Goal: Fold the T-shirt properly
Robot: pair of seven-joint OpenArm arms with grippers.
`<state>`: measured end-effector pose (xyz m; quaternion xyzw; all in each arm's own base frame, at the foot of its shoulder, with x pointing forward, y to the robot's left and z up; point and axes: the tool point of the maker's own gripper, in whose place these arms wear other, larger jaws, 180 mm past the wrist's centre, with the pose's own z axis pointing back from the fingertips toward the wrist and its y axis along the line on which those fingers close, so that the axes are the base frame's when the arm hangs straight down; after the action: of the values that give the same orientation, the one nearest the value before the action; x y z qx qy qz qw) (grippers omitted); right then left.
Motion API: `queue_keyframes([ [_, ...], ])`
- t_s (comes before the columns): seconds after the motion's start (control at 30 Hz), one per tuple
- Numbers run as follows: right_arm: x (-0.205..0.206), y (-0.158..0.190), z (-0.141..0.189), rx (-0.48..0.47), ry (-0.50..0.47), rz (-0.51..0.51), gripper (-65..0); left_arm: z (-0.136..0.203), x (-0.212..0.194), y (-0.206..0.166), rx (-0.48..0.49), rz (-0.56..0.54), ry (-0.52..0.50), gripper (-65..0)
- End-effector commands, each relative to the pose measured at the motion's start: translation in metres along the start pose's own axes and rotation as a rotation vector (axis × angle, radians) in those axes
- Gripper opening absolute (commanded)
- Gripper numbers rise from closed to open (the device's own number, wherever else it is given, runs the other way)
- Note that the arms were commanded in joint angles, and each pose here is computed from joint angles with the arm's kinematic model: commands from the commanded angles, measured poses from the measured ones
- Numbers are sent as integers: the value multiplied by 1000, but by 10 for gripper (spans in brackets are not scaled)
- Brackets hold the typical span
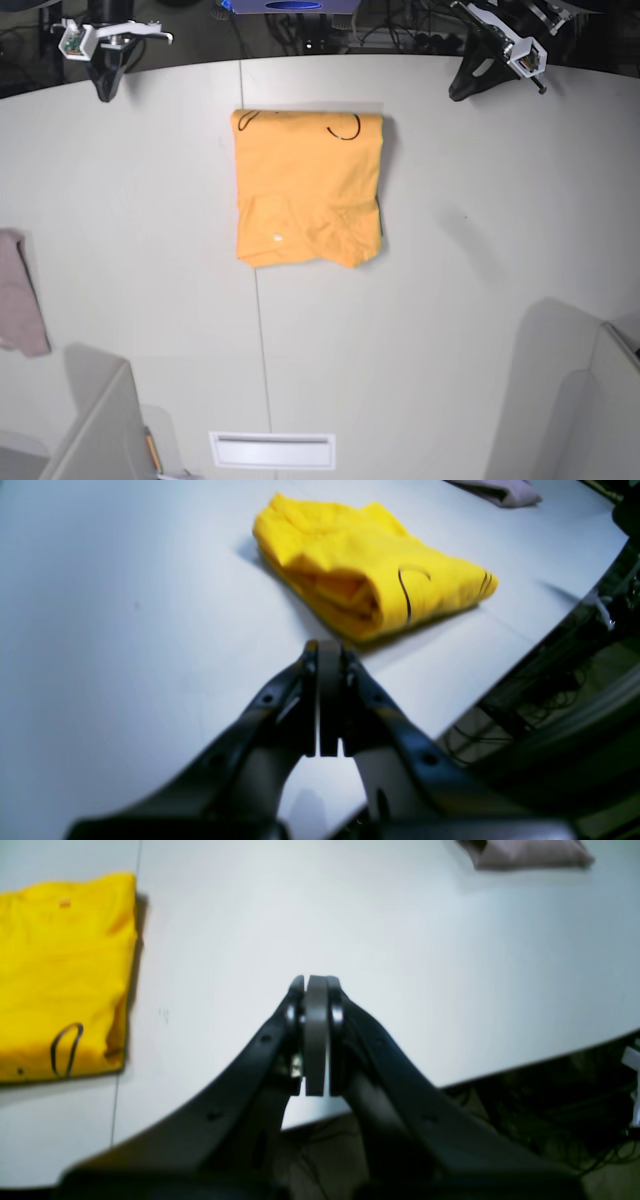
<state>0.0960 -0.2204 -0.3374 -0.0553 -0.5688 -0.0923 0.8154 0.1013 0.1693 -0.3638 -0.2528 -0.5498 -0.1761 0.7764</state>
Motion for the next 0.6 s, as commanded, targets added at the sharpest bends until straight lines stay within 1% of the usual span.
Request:
queue_keyframes([
  [0.0,1,-3,9,-5,-5,-2,-650,7,2,-2,1,24,-17,-650],
  [0.1,-14,-8,23,-14,56,3,-650,17,-16,-12,-6,71,30,-650],
  [0.23,-41,-15,44,-31,154,3,-650,35,-25,-29,-8,152,-4,-650],
  [0.3,-63,-10,56,-23,221,-19,-650,46,-36,-38,-20,168,20,-650],
  [0.37,-88,-1,74,-2,305,-45,-650,58,-58,-46,-38,159,94,-650],
  [0.47,-131,24,100,54,436,-102,-650,83,-99,-51,-39,172,240,-650],
  [0.5,-144,32,108,81,479,-112,-650,90,-111,-51,-32,182,276,-650],
  [0.57,-170,49,124,142,560,-132,-650,94,-131,-51,-8,219,314,-650],
])
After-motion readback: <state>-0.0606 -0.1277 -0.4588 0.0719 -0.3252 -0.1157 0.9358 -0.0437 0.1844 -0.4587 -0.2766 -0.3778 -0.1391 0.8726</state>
